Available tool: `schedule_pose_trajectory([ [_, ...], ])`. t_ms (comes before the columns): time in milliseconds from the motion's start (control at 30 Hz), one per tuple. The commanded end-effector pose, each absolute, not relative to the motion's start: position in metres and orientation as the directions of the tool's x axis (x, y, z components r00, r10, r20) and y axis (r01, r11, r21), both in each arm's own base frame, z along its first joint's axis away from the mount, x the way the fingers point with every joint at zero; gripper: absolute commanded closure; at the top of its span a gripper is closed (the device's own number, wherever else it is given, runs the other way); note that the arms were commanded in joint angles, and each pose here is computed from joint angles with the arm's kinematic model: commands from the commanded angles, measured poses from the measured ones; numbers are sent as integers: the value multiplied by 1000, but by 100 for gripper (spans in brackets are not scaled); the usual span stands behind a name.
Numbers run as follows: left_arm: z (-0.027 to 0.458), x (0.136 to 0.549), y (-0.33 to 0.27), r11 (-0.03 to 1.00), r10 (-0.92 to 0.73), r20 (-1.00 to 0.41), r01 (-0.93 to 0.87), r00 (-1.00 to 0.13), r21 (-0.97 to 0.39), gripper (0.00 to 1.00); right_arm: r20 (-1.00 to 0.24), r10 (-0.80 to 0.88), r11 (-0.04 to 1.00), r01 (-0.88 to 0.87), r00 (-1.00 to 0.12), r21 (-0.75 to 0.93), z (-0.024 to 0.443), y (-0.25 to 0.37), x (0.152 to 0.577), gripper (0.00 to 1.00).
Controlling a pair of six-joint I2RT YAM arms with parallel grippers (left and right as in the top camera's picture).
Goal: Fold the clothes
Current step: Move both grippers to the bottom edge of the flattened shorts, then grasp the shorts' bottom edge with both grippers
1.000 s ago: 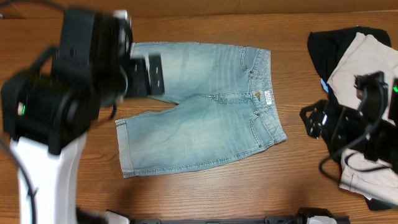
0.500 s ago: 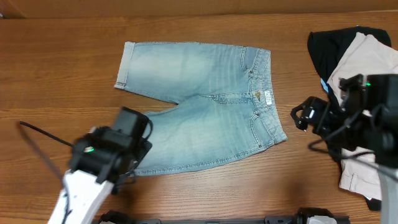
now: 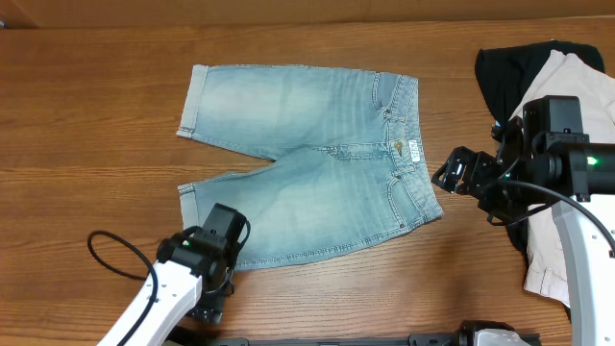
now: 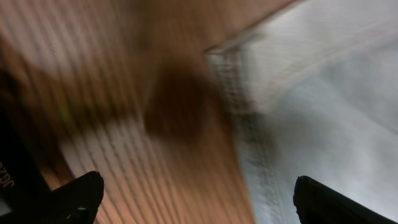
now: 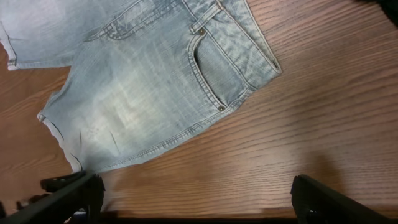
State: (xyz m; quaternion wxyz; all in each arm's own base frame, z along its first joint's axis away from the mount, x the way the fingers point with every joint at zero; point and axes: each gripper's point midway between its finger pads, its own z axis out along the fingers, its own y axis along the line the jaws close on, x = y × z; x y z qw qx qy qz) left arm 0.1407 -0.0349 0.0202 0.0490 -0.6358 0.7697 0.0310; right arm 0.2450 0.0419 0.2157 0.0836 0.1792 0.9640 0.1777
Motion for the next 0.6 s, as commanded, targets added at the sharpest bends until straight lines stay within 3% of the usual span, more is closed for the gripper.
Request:
schedule_pose_trajectory([
  [0, 3, 132, -33, 107, -989, -108, -994, -105, -15, 0, -91, 381, 865, 321, -920, 385, 215, 44, 246, 0],
  [300, -26, 133, -13, -7, -995, -99, -998, 14, -69, 1, -90, 381, 864, 320, -920, 387, 215, 44, 246, 0],
  [567, -26, 142, 13, 5, -988, -153, -996, 9, -92, 9, -88, 381, 862, 318, -921, 395, 216, 46, 246, 0],
])
